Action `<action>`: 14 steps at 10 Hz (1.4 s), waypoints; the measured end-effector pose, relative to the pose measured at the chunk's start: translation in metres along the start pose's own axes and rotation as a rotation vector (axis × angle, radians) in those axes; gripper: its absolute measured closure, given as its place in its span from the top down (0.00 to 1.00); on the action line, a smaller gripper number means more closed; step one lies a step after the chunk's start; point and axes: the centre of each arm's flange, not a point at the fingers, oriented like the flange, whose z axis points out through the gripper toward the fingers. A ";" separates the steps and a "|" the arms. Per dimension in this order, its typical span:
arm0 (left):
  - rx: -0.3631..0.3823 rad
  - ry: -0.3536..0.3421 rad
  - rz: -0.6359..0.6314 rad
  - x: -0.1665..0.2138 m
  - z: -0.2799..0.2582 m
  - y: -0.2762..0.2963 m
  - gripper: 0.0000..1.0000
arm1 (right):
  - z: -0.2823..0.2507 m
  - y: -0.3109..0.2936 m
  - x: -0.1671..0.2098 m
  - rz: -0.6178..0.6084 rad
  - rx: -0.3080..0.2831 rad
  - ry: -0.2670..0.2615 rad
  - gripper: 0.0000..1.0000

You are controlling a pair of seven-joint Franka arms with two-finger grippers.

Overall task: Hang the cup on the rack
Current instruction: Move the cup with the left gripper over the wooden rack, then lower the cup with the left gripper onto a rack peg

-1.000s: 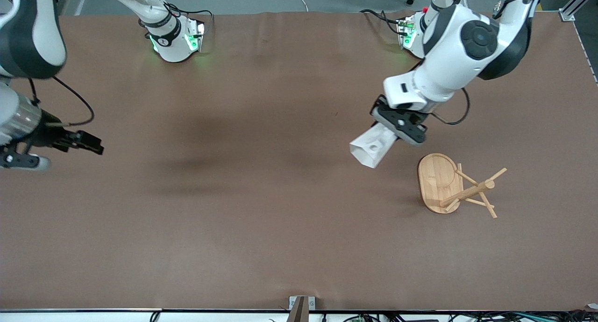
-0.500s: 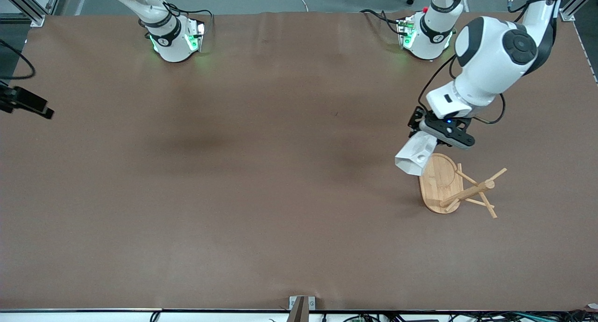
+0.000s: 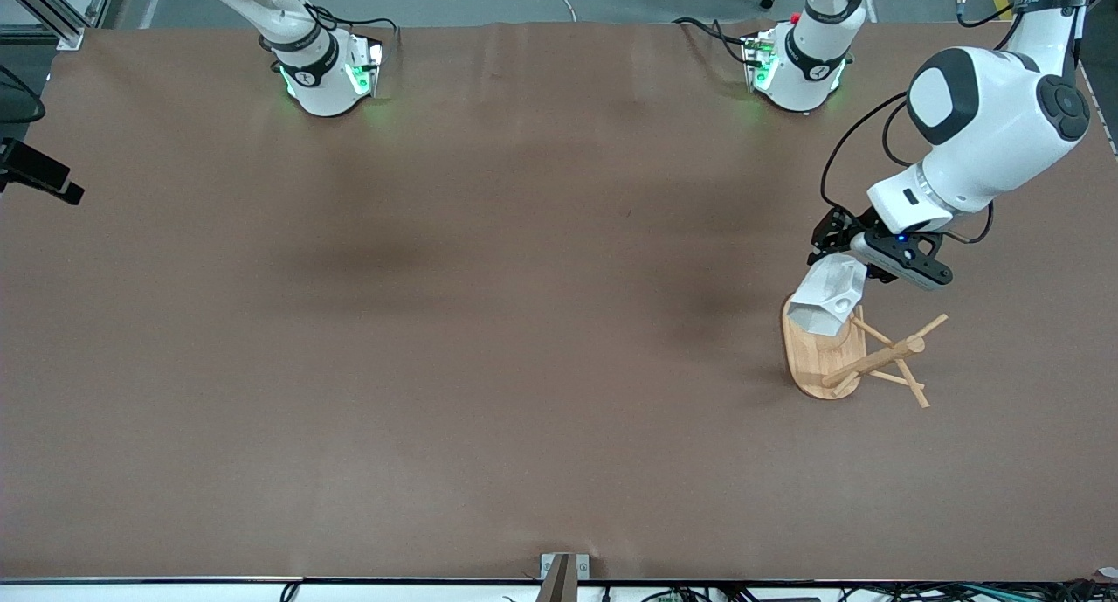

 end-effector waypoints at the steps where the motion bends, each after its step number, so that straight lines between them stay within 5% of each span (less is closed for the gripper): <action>1: -0.011 0.006 -0.004 -0.001 0.001 -0.002 0.67 | -0.002 0.002 0.000 0.004 0.000 0.006 1.00; 14: -0.039 0.002 -0.010 0.017 0.024 -0.014 0.67 | -0.003 0.004 0.000 0.007 -0.004 0.010 1.00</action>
